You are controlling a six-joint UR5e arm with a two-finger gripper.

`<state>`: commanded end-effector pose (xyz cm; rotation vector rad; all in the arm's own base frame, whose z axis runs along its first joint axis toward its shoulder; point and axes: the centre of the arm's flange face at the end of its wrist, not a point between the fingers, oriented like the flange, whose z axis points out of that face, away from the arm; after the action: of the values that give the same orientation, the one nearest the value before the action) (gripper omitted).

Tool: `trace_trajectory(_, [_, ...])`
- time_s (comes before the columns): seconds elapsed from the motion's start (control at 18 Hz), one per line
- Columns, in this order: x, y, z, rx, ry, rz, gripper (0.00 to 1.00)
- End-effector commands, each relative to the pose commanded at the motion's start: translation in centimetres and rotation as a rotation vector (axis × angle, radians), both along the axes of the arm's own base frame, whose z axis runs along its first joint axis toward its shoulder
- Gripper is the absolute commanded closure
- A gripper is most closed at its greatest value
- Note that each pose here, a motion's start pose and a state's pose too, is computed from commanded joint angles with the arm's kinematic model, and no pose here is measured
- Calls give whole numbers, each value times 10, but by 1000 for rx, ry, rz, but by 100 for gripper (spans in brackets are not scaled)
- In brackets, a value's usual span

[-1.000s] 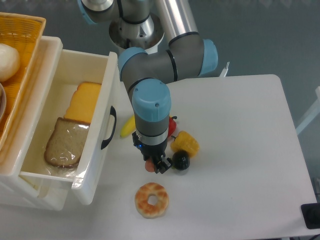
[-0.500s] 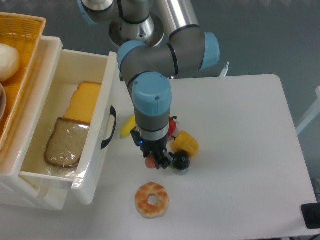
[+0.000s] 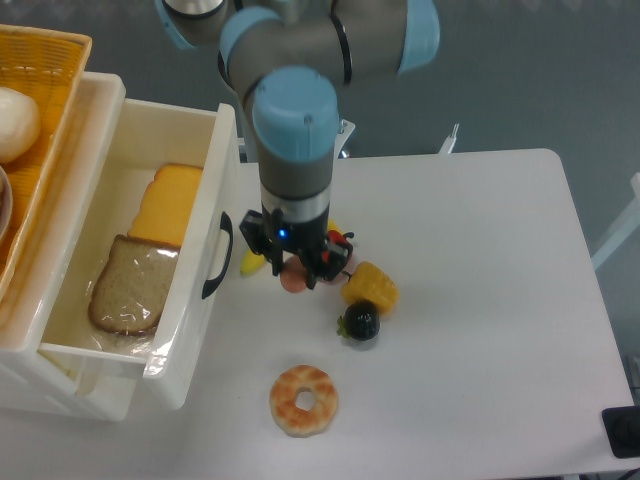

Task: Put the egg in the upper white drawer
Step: 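Carry the held egg over the open white drawer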

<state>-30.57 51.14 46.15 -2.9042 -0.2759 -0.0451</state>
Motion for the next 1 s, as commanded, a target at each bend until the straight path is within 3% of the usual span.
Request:
trace_trajectory(0.39, [19,-9,43,136,-9,-40,71])
trace_trajectory(1.0, [76,11,57,162,114,-498,71])
